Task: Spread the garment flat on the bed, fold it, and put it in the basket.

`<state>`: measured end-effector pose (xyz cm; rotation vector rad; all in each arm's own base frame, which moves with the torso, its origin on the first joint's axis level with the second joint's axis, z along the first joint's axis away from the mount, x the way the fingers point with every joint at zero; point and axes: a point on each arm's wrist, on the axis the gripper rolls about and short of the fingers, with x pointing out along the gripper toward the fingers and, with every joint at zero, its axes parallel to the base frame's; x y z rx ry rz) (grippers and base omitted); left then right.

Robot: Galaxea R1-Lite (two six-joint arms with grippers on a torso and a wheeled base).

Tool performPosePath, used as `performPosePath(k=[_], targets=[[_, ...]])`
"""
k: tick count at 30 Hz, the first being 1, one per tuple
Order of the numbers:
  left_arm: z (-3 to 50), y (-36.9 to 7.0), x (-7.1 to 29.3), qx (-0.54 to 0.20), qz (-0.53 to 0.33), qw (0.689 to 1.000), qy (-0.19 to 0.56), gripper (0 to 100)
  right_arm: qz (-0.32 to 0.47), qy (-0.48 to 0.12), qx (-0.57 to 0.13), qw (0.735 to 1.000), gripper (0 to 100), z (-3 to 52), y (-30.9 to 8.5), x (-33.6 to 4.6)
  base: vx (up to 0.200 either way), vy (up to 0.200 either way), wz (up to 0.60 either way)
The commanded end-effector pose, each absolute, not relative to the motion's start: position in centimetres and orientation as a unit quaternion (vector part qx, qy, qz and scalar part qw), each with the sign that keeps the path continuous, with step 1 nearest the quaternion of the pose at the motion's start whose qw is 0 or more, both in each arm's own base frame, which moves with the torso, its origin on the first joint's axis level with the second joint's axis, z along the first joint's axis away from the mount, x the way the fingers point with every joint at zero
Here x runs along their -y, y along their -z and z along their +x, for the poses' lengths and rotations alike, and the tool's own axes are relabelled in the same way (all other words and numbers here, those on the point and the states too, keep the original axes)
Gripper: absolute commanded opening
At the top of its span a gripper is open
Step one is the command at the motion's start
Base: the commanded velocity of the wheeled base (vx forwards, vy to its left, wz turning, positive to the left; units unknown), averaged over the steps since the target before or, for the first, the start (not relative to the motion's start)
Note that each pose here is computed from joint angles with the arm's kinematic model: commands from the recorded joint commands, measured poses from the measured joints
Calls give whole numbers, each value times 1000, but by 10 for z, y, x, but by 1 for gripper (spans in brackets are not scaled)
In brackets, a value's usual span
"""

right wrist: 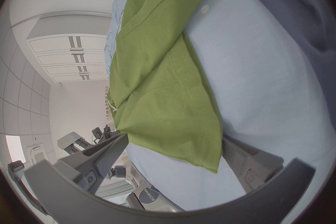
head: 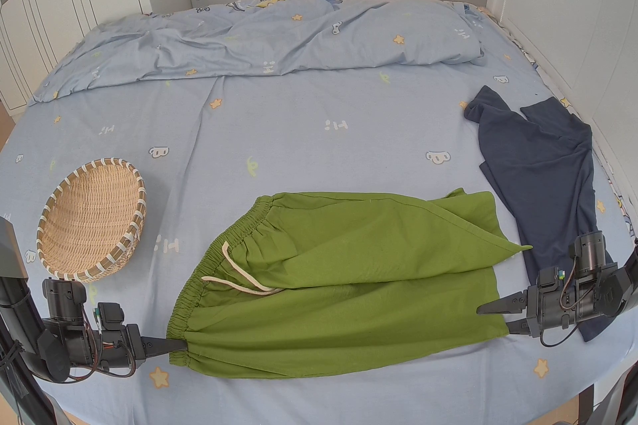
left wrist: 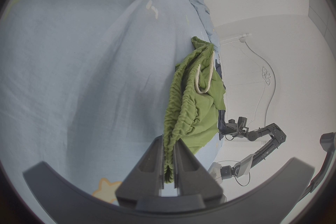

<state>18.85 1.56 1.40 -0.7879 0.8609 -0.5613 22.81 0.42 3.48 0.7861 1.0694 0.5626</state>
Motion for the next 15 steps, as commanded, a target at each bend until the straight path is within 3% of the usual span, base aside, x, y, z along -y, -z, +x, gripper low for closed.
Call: performPosePath(k=[1, 10, 11, 15], targets=[[188, -13, -16, -403, -369, 796, 260, 0, 362, -255, -490, 751, 100, 230, -33, -3, 0, 0, 0], [189, -12, -16, -404, -369, 796, 259, 0, 368, -246, -488, 752, 100, 230, -33, 2, 0, 0, 0], [189, -12, -16, -404, -369, 796, 259, 0, 368, -246, -488, 752, 0, 230, -33, 2, 0, 0, 0], [189, -12, -16, -405, -370, 795, 258, 0, 369, -245, -490, 750, 0, 230, -31, 2, 0, 0, 0]])
